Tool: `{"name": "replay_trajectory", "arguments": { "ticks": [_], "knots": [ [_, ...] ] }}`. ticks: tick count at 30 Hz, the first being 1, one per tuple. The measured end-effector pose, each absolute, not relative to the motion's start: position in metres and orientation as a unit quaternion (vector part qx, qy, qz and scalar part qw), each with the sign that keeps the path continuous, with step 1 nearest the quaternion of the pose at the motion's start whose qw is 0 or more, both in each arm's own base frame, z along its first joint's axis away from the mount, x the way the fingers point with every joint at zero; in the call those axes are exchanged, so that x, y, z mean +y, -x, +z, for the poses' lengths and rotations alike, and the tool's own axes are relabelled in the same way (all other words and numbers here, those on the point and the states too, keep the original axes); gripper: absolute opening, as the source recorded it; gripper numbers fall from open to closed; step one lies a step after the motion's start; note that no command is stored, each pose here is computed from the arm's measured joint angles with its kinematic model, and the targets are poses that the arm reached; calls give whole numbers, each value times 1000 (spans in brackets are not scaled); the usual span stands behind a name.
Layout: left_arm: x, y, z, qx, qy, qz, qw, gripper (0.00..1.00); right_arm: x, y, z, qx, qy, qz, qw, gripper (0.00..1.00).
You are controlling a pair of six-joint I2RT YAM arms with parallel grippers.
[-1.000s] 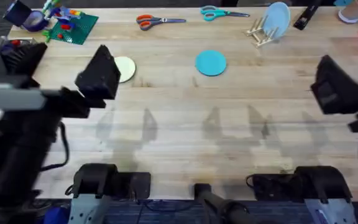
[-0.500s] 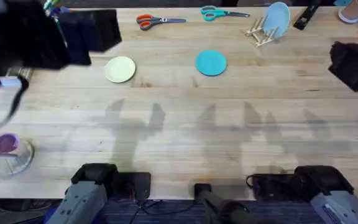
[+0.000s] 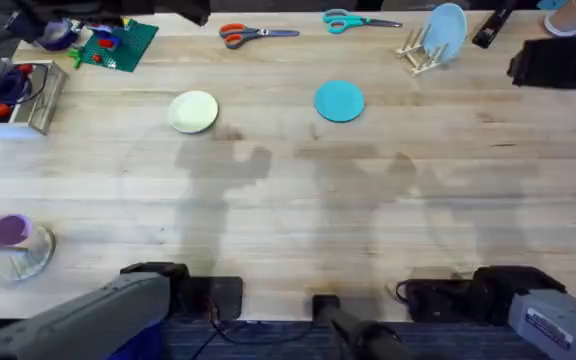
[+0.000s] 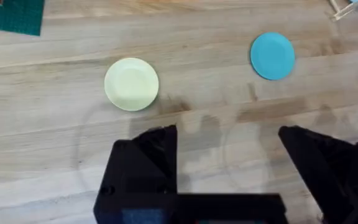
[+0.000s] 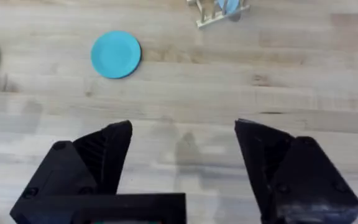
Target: Pick up the plates from the table one by one and place each into a slot on the dish rack.
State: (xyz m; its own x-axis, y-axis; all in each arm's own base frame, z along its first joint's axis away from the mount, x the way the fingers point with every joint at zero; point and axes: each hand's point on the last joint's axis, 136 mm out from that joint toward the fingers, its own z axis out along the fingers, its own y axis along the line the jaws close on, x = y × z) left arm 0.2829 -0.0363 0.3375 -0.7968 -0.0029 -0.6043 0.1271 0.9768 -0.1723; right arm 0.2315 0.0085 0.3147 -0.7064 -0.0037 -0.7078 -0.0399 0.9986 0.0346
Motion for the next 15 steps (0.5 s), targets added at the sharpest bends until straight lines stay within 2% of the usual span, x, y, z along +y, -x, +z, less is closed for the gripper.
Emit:
{"name": "replay_trajectory", "arguments": {
  "ticks": [7,14,15],
  "knots": [
    [-36,-298,333,945,-32,-103,309,993,8,-252,307,941,11,24,337,995],
    [-36,-298,333,945,-31,-103,309,984,8,-255,301,946,10,25,322,995],
    [-36,-298,333,945,-29,-104,309,613,8,-255,302,946,10,25,324,995]
  ]
}}
